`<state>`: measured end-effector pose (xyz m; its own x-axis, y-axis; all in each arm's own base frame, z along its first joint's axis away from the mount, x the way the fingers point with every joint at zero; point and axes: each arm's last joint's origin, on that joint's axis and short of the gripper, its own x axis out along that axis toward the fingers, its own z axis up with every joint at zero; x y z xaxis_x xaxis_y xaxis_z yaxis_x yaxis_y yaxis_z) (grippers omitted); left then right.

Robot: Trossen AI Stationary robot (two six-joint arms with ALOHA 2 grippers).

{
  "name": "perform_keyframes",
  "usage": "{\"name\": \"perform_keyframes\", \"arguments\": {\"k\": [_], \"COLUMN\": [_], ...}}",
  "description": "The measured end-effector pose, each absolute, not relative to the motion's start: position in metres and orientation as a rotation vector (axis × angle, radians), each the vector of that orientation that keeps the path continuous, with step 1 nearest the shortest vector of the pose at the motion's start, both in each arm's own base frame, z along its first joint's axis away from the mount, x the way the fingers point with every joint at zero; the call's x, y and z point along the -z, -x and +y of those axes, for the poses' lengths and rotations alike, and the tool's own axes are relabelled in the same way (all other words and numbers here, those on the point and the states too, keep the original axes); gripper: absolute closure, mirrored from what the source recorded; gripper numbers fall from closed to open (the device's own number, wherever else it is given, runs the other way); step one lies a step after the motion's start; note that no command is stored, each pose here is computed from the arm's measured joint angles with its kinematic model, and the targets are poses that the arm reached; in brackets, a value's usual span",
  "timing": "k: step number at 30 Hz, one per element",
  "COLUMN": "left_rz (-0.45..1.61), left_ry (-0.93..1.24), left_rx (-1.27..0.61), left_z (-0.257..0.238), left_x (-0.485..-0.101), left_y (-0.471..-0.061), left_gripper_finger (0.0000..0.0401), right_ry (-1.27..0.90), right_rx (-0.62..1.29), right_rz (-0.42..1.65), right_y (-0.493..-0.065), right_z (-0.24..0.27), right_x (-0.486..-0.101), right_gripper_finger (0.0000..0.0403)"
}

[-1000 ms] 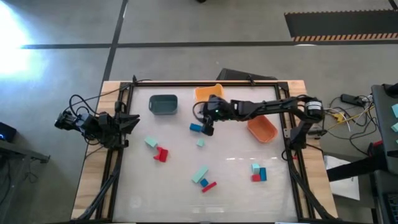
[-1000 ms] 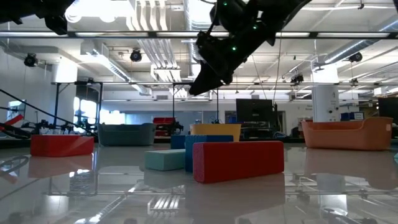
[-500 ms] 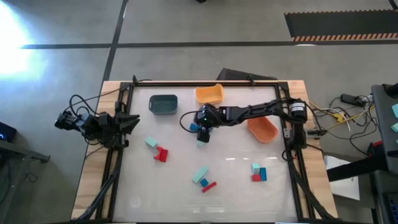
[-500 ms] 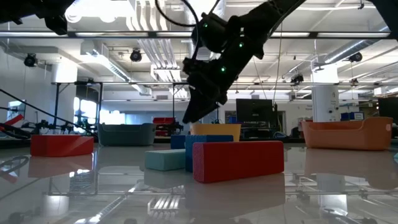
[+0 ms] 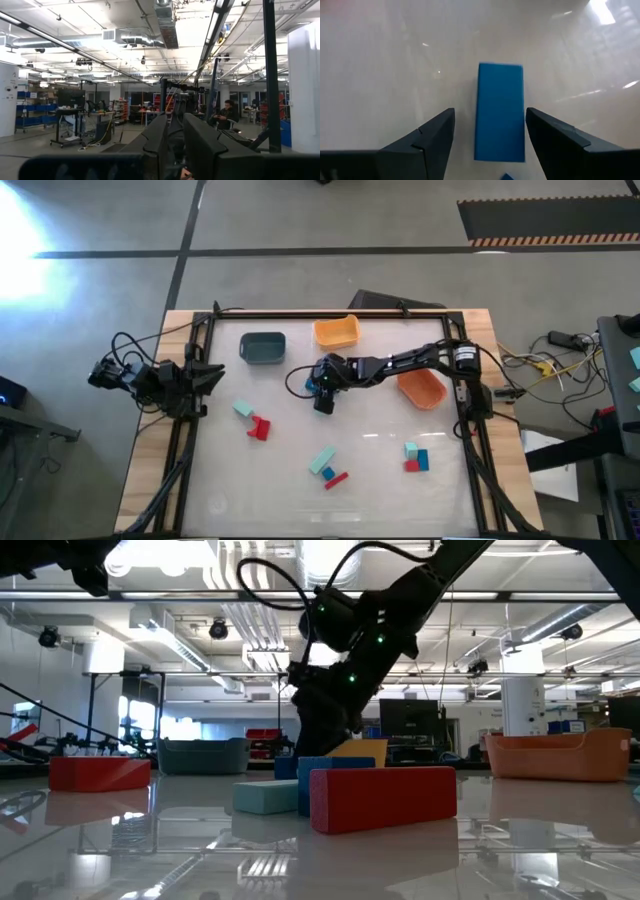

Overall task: Sort & place blocks by color
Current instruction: Put the blue block into the orange bin

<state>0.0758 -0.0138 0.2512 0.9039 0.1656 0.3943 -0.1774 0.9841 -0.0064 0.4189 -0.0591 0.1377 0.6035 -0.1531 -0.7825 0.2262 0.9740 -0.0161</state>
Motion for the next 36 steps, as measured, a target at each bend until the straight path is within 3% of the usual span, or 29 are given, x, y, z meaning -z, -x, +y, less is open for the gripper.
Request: {"name": "perform_keyframes", "arguments": {"k": [6,13,22,28,36], "left_rz": [-0.402,-0.402,-0.403,-0.404,-0.406], "left_ry": [-0.028,-0.027,-0.027,-0.027,-0.025], "left_rx": [-0.188,-0.189,-0.189,-0.189,-0.189], "left_z": [-0.014,-0.013,-0.013,-0.013,-0.013], "left_x": [-0.251,-0.251,-0.251,-0.251,-0.251], "left_y": [-0.076,-0.076,-0.076,-0.076,-0.076], "left_gripper_finger": [0.0352,0.0352,0.0352,0.0352,0.0352], "right_ry": [-0.105,-0.118,-0.149,-0.204,-0.237], "right_rx": [0.229,0.235,0.25,0.285,0.442], "right_rz": [0.904,0.901,0.882,0.847,1.023], "right_y": [-0.42,-0.42,-0.419,-0.409,-0.359], "right_z": [-0.059,-0.059,-0.059,-0.058,-0.054], "right_x": [-0.132,-0.132,-0.139,-0.174,-0.222], "right_gripper_finger": [0.0196,0.028,0.0281,0.0281,0.0281]}}
